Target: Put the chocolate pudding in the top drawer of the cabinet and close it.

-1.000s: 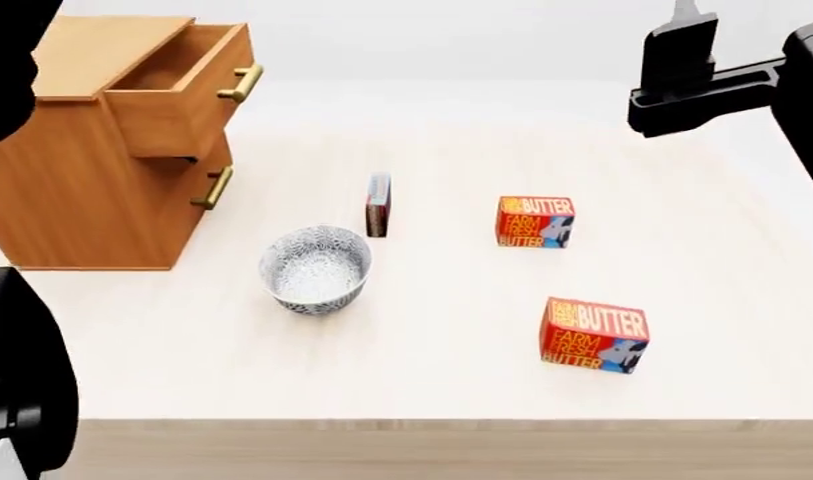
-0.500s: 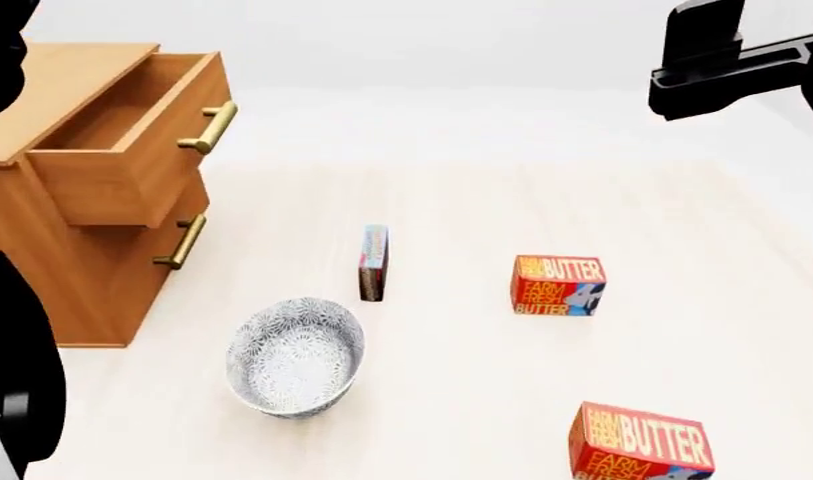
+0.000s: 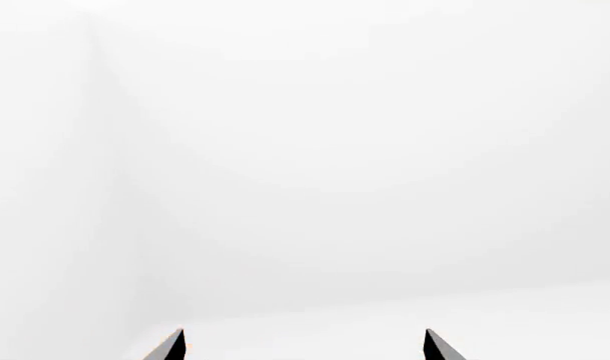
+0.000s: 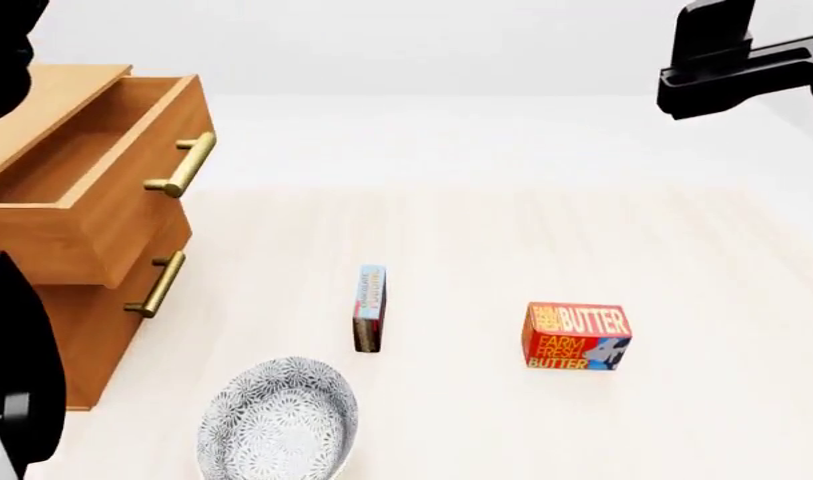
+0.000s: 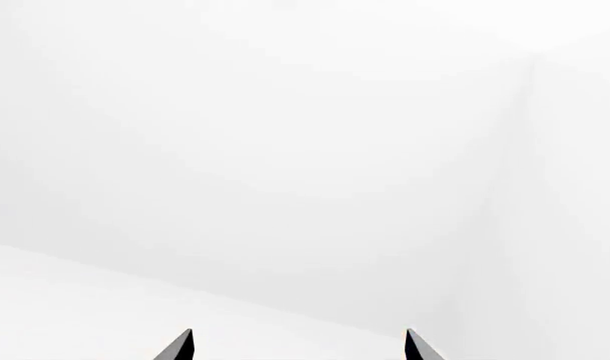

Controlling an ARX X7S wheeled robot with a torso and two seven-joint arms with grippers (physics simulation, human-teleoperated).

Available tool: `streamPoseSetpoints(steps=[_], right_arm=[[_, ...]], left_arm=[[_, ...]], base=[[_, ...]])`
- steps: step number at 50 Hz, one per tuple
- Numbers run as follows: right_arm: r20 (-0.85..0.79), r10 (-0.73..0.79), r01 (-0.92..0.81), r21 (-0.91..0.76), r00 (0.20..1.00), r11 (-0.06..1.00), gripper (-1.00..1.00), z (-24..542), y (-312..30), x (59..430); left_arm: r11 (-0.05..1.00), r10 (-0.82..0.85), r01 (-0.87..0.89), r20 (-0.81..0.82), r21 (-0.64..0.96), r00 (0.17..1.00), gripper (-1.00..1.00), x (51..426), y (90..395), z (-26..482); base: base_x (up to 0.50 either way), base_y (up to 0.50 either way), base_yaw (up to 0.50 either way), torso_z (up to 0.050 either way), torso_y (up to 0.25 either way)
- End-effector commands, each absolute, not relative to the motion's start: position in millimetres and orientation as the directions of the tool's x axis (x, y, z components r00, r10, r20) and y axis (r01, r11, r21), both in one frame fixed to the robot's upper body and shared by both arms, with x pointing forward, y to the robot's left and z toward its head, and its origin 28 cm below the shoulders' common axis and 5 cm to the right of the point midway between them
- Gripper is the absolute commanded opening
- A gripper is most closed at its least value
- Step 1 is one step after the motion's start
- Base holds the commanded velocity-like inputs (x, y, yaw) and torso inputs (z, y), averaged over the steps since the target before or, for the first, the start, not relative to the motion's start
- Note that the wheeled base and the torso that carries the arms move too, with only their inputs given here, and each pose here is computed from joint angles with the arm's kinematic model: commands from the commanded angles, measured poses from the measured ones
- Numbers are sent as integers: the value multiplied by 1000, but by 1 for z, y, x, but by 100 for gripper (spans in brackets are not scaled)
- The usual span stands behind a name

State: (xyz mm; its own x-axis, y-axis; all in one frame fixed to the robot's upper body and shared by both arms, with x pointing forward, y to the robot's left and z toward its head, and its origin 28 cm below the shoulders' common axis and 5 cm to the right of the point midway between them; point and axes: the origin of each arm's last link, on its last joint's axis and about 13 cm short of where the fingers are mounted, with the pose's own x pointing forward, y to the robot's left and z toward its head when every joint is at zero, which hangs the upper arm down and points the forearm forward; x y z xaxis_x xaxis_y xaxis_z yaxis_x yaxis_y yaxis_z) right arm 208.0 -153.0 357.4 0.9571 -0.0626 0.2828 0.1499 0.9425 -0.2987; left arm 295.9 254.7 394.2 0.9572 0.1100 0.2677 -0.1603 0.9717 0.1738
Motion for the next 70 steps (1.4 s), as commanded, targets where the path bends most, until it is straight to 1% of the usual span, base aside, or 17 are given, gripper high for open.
streamPoseSetpoints(steps=[1, 10, 18, 27, 38, 55, 70], right_arm=[[278, -77, 163, -298, 957, 941, 100, 355, -155, 210], [263, -100, 179, -293, 959, 939, 100, 352, -155, 213], [246, -110, 183, -295, 963, 938, 100, 349, -155, 216], [230, -117, 184, -297, 966, 937, 100, 345, -154, 217], [197, -117, 171, -290, 973, 942, 100, 335, -155, 225], [181, -91, 143, -302, 979, 943, 100, 330, -149, 226], [171, -101, 149, -299, 980, 942, 100, 326, -151, 230]], left_arm=[[974, 108, -149, 226, 171, 968, 100, 302, 254, 392], [973, 144, -161, 110, 164, 983, 100, 326, 257, 386], [974, 161, -154, -31, 165, 986, 100, 361, 265, 380], [981, 161, -139, -174, 135, 971, 100, 387, 267, 366], [973, 210, -178, -257, 144, 943, 100, 395, 274, 360], [964, 258, -220, -321, 150, 911, 100, 402, 288, 347], [960, 279, -239, -385, 148, 880, 100, 408, 292, 315]], base=[[0, 0, 0, 0, 0], [0, 0, 0, 0, 0], [0, 0, 0, 0, 0], [0, 0, 0, 0, 0], [0, 0, 0, 0, 0], [0, 0, 0, 0, 0], [0, 0, 0, 0, 0]])
